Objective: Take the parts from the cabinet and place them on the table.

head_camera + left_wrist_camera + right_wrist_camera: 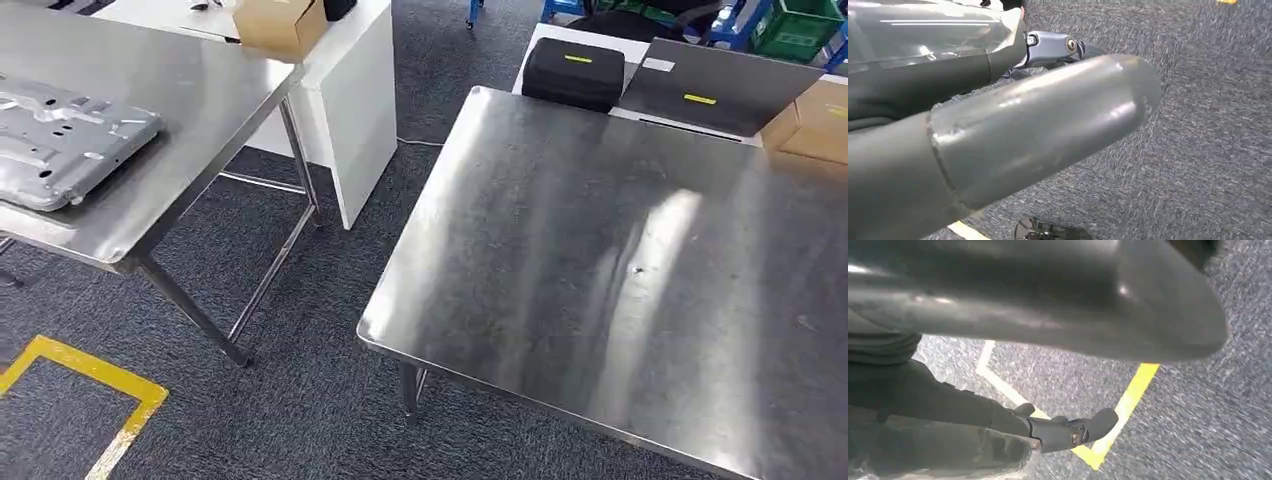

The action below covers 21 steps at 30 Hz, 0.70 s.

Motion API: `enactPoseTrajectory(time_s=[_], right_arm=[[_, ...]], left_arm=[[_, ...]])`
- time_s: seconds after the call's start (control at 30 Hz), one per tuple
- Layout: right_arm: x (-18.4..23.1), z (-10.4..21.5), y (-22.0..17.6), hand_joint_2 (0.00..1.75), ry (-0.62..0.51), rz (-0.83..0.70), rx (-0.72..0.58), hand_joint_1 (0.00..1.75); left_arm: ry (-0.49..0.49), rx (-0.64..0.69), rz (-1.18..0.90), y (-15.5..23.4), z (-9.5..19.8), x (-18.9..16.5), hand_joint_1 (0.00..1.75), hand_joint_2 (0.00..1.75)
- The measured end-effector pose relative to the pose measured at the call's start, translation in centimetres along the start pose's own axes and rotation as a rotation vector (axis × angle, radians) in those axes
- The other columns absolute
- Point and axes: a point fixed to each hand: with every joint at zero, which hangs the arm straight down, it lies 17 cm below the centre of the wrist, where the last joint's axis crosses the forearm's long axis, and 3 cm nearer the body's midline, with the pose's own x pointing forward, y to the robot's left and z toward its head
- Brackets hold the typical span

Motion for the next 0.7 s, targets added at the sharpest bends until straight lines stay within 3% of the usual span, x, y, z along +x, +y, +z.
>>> enactPoseTrajectory(time_s=[0.7], right_arm=[[0.40,-0.07,-0.12,0.00,-0.006,0.001,-0.004,0.00]], left_arm=[[-0.017,-0.007,0.007,-0.12,-0.15,0.59,0.00,0.00]])
